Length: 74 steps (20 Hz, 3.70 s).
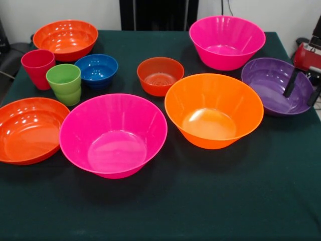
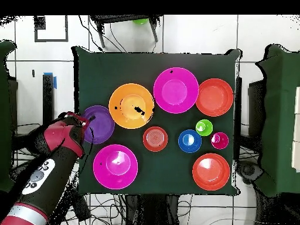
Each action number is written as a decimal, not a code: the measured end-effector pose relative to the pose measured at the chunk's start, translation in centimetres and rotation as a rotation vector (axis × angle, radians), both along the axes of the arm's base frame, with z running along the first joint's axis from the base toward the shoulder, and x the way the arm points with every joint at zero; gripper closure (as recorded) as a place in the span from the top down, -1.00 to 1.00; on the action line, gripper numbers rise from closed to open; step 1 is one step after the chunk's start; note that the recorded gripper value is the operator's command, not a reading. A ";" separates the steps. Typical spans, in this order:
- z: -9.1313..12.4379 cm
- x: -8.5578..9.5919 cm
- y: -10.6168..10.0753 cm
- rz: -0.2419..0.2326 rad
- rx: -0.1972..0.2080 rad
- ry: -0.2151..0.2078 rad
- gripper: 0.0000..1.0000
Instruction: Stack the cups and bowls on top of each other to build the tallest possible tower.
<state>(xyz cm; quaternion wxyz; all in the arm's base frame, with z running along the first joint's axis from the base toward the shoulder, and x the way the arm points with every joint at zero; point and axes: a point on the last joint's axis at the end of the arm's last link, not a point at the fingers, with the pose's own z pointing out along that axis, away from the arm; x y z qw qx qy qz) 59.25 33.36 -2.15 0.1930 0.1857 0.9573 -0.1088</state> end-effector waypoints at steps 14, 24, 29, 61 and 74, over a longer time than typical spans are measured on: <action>0.5 0.2 0.0 -0.001 0.002 -0.007 1.00; 2.6 1.1 0.5 0.002 0.014 -0.037 1.00; 3.6 1.1 1.0 0.012 0.011 -0.051 1.00; 0.1 0.9 0.5 0.005 -0.042 -0.047 1.00; 1.1 1.3 0.9 0.006 -0.032 -0.060 1.00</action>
